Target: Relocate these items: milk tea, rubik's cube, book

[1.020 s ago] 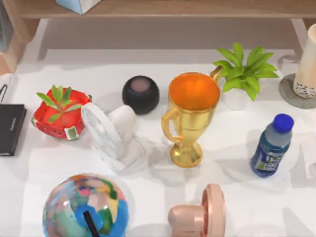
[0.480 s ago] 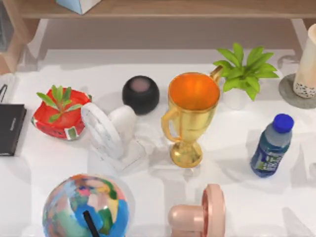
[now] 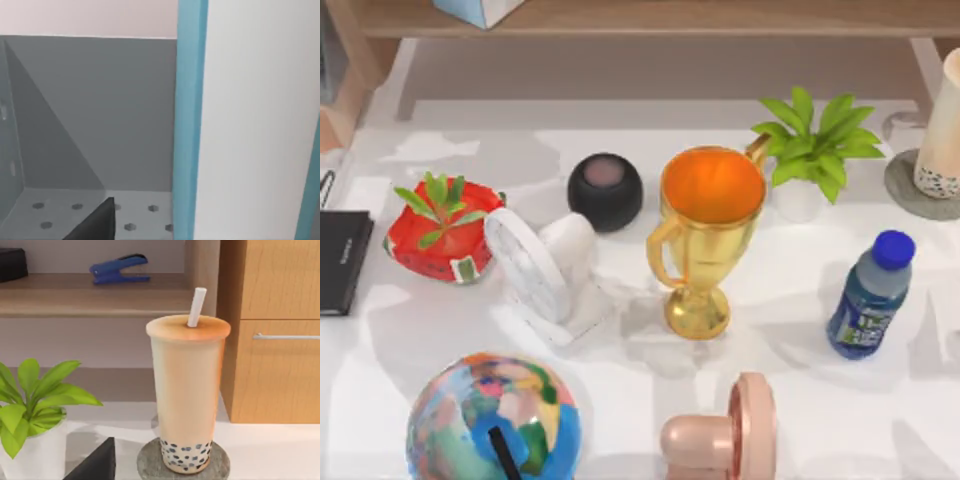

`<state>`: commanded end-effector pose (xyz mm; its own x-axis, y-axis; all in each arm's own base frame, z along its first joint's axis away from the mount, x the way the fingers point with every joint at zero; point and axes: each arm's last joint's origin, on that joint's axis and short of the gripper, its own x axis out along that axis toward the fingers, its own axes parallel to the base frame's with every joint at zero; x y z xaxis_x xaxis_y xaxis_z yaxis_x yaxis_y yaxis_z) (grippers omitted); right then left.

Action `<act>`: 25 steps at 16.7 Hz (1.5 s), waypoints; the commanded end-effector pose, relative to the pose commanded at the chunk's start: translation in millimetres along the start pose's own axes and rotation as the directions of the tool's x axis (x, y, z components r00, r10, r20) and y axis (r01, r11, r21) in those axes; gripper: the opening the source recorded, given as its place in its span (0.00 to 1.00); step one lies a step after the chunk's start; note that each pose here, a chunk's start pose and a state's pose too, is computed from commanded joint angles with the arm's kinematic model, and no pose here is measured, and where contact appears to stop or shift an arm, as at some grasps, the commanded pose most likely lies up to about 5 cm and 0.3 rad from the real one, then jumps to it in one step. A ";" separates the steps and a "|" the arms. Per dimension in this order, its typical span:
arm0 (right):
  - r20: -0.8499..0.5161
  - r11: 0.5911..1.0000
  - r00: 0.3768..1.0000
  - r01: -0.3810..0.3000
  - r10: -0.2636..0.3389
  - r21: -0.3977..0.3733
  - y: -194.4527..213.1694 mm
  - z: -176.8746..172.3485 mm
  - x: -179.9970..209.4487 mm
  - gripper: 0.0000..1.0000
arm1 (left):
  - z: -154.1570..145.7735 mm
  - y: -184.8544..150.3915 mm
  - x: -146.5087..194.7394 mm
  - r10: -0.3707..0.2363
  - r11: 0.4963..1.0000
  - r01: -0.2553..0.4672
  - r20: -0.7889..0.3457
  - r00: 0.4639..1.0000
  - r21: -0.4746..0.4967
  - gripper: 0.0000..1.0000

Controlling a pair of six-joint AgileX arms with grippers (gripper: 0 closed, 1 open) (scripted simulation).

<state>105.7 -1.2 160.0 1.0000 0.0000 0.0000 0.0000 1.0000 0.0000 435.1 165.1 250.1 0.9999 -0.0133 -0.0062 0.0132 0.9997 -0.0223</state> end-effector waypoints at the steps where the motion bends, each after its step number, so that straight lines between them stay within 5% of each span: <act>1: 0.000 1.000 1.000 0.000 0.000 0.000 0.0 0.0 0.0 1.00 | -1.9 1.8 2.6 -0.003 1.000 0.003 0.002 1.000 0.001 1.00; 19: 0.000 1.000 1.000 0.000 0.000 0.000 0.0 0.0 0.0 1.00 | -2.3 2.1 33.2 -0.004 1.000 0.004 0.002 1.000 0.001 1.00; 25: 0.000 1.000 1.000 0.000 0.000 0.000 0.0 0.0 0.0 1.00 | -2.3 2.1 33.2 -0.004 1.000 0.004 0.002 1.000 0.001 0.55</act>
<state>105.7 -1.2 160.0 1.0000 0.0000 0.0000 0.0000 1.0000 0.0000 468.3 166.7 247.5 0.9998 -0.0171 -0.0037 0.0170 0.9996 -0.0212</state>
